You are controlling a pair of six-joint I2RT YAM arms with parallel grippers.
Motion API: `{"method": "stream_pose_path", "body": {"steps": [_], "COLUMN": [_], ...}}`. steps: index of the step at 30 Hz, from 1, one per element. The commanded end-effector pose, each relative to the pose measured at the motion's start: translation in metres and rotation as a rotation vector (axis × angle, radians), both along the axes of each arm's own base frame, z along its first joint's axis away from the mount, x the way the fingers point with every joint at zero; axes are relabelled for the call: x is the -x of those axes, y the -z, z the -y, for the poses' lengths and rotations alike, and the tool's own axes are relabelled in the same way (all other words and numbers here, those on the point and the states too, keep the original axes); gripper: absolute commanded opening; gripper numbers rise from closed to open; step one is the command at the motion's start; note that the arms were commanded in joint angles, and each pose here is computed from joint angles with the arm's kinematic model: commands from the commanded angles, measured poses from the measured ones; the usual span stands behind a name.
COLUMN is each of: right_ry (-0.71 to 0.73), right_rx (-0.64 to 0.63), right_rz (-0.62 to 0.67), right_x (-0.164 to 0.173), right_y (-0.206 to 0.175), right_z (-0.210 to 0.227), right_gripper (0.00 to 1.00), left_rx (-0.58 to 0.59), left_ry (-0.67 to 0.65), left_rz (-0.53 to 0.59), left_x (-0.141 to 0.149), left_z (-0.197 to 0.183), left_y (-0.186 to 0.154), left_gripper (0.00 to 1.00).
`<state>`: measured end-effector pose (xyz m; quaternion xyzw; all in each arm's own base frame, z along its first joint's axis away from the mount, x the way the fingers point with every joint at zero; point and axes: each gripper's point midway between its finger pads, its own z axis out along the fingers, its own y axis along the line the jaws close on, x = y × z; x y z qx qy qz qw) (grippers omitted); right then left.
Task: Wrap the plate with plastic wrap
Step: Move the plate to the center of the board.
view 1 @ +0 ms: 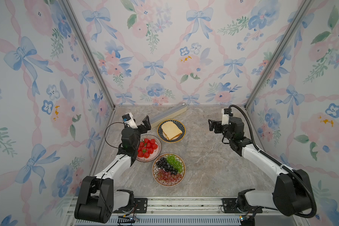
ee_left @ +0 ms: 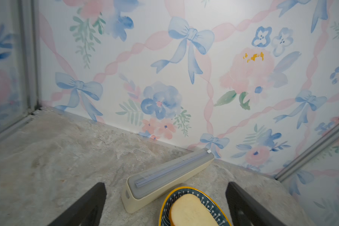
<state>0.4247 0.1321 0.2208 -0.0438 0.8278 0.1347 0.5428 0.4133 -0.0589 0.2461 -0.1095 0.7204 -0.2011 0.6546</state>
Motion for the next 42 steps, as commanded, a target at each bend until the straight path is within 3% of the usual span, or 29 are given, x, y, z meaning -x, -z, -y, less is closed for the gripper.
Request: {"method": "stream_pose_path", "body": {"steps": [1, 7, 15, 20, 28, 39, 42], "right_ry": [-0.137, -0.221, -0.162, -0.191, -0.193, -0.178, -0.155], "right_rx": [-0.080, -0.205, -0.333, -0.385, -0.423, -0.384, -0.380], "right_rz": [-0.237, -0.379, -0.551, -0.614, -0.672, -0.664, -0.641], "right_x": [0.004, -0.033, -0.074, -0.077, -0.078, -0.074, -0.070], "right_y": [0.042, 0.075, 0.132, 0.154, 0.175, 0.173, 0.165], "right_z": [-0.055, -0.117, -0.135, -0.148, -0.156, -0.149, -0.139], "right_gripper": [1.00, 0.89, 0.76, 0.66, 0.40, 0.05, 0.00], "left_rx": [0.114, 0.103, 0.074, 0.066, 0.065, 0.054, 0.053], "left_ry": [0.156, 0.145, 0.131, 0.126, 0.122, 0.112, 0.110], "left_rz": [-0.179, -0.235, -0.257, -0.260, -0.263, -0.269, -0.271], "left_x": [0.000, 0.000, 0.001, 0.000, 0.001, 0.001, 0.000], "left_z": [0.032, 0.031, 0.028, 0.027, 0.026, 0.024, 0.024], "left_y": [0.034, 0.047, 0.053, 0.054, 0.054, 0.056, 0.056], "left_gripper": [0.98, 0.98, 0.98, 0.98, 0.98, 0.98, 0.98]}}
